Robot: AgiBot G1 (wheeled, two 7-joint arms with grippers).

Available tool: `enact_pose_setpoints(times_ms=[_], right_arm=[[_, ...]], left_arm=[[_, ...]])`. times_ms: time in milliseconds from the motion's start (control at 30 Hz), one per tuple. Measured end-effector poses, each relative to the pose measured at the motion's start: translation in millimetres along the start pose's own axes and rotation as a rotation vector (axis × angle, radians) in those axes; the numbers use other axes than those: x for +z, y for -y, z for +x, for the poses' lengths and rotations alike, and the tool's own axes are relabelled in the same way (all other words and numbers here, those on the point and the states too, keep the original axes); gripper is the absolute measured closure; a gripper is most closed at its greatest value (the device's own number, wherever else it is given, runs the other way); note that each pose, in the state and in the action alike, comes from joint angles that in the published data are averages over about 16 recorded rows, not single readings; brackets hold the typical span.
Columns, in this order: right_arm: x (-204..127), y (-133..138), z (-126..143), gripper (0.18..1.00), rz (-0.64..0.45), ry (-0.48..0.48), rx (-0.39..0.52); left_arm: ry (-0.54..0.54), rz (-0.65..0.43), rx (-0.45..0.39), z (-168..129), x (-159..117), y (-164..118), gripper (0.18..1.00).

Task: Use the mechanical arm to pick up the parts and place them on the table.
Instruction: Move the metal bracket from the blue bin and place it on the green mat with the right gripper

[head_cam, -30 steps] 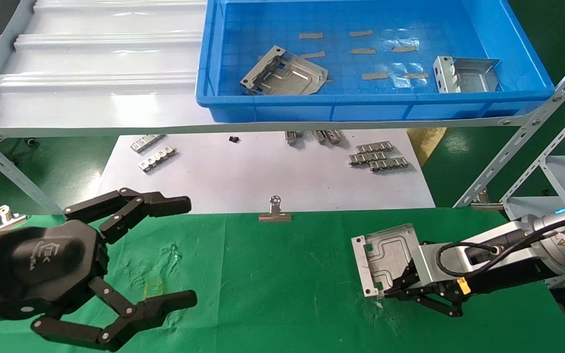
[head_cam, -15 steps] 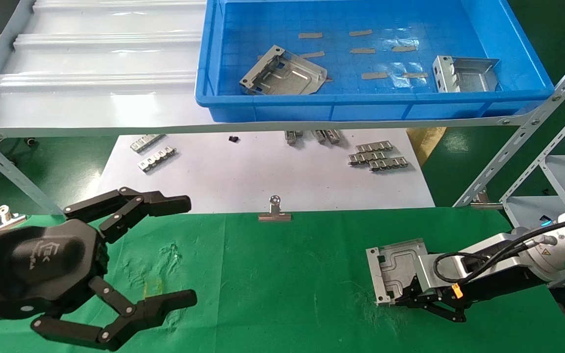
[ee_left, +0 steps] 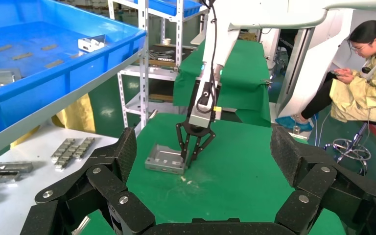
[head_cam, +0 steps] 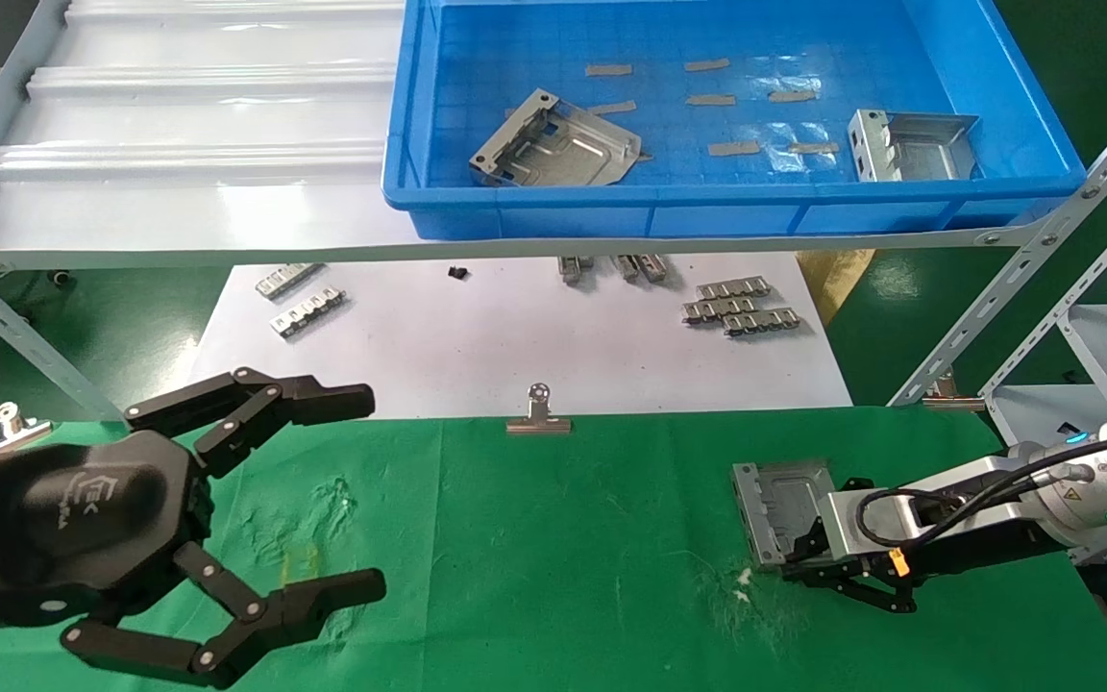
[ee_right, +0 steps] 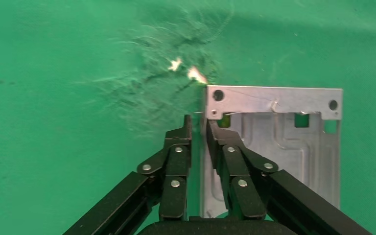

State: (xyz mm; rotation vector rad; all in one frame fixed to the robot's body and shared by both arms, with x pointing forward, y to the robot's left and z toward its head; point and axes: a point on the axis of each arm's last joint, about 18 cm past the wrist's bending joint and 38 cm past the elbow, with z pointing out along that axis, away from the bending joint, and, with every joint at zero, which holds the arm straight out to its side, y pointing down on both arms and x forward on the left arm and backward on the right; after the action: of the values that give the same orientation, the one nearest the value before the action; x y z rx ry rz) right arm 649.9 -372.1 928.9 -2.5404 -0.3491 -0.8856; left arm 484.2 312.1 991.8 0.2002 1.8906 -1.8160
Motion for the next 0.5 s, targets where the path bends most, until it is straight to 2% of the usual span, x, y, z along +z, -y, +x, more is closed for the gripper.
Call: enact_pose_setpoints(times_ms=[367, 500], right_arm=[[-35.4, 32.9, 12.7, 0.799, 0.146, -0.034, 0.003], [-45.4, 43.6, 16.2, 0.704, 0.199, -0.052, 0.01]], left_arm=[[0.0, 0.0, 0.0, 0.0, 0.0, 0.0, 0.184], [0.0, 0.0, 0.0, 0.0, 0.0, 0.0, 0.184]])
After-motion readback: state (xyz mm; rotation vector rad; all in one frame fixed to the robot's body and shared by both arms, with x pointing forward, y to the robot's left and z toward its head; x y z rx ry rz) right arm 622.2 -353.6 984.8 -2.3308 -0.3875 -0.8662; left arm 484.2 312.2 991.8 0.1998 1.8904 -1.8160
